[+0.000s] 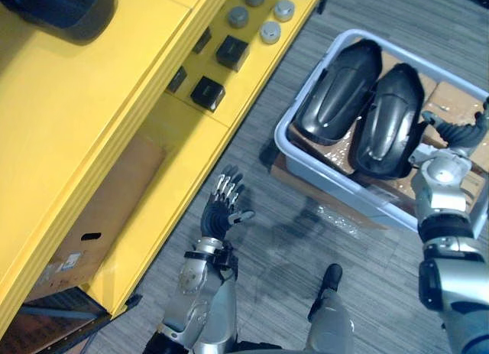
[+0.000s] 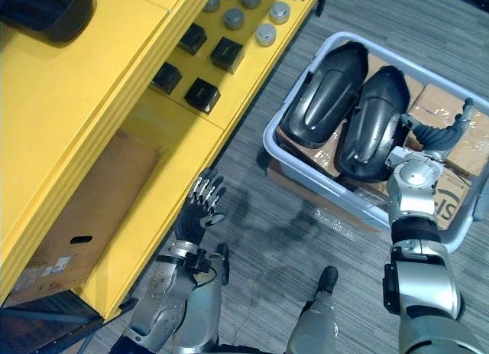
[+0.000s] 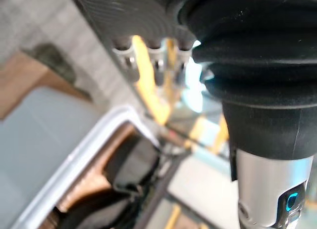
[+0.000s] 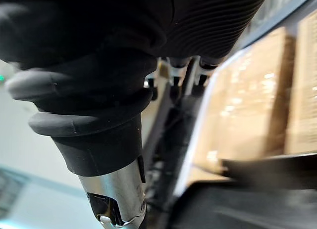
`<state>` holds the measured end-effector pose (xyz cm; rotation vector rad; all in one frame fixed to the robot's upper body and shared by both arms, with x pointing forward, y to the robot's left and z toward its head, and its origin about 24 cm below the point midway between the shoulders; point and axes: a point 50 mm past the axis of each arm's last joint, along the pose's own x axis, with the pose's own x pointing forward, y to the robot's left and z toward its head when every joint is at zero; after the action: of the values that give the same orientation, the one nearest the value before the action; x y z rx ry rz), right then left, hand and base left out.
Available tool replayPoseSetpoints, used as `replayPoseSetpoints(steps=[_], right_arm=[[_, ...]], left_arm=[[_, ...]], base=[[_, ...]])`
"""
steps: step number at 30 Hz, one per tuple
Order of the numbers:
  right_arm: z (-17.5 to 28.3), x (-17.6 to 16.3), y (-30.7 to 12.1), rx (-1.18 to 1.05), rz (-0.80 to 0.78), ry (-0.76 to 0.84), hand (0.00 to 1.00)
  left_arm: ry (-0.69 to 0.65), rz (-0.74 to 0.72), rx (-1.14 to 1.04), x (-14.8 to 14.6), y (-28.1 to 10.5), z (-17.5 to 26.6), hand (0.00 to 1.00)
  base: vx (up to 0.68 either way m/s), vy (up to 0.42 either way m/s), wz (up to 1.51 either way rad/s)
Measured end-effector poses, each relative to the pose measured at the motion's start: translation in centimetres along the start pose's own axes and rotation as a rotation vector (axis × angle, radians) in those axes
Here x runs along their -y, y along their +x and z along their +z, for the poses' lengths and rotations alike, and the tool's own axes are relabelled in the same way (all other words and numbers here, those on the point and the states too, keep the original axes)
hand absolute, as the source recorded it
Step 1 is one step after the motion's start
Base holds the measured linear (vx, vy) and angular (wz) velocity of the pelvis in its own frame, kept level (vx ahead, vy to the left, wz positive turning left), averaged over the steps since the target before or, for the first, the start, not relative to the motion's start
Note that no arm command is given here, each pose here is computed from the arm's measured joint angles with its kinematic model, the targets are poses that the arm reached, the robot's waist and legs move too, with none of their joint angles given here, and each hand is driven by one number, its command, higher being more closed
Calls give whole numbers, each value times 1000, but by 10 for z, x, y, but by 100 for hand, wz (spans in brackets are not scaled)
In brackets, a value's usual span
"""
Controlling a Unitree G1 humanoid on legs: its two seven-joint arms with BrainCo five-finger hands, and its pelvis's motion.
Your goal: Walk over and take plastic housings, then place them on the shelf
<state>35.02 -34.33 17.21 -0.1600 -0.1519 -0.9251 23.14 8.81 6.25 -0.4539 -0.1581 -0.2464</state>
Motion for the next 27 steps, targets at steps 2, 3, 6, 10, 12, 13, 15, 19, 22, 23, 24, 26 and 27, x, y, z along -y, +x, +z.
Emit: replayPoseSetpoints(steps=[2, 3, 6, 10, 12, 13, 15, 19, 22, 23, 24, 26, 27], right_arm=[[3, 4, 6, -28, -37, -31, 0], [4, 12, 12, -60, -87, -42, 0], [-2, 30, 19, -140, -184, -75, 0], [-6, 44, 24, -202, -242, -113, 0], [-10, 54, 27, -245, -261, -125, 0], [-12, 56, 27, -268, -254, -134, 0], [-15, 56, 27, -289, -235, -140, 0], [-13, 64, 32, -298, -186, -154, 0], [-8, 74, 37, -274, -167, -198, 100], [-6, 77, 39, -265, -173, -209, 100], [-5, 78, 39, -260, -174, -213, 100], [4, 85, 44, -234, -183, -235, 100], [6, 89, 45, -230, -188, -238, 100]], left_arm=[[0, -3, -15, 1, 0, -3, 0], [-1, -13, -25, 3, 0, -6, 0], [-4, -13, -52, 4, -2, -12, 0], [-13, -5, -71, 5, -3, -16, 0], [-34, -12, -80, 8, -3, -17, 0], [-37, -4, -84, 9, -3, -19, 0], [-43, 7, -87, 9, -3, -20, 0], [-51, 32, -119, 10, -1, -28, 0], [-47, 47, -130, 10, 0, -31, 0], [-40, 51, -138, 9, 2, -32, 0], [-36, 55, -142, 9, 3, -33, 0], [-25, 59, -147, 8, 6, -35, 0], [-24, 59, -148, 7, 6, -35, 0]], base=[[-81, 17, 4], [-74, 20, 4], [-58, 16, 8], [-43, 11, 1], [-21, -2, -1], [-40, -4, -2], [-39, -11, -2], [-42, -22, -2], [-41, -25, 1], [-51, -26, 3], [-55, -23, 0], [-56, -22, 1], [-49, -25, 4]])
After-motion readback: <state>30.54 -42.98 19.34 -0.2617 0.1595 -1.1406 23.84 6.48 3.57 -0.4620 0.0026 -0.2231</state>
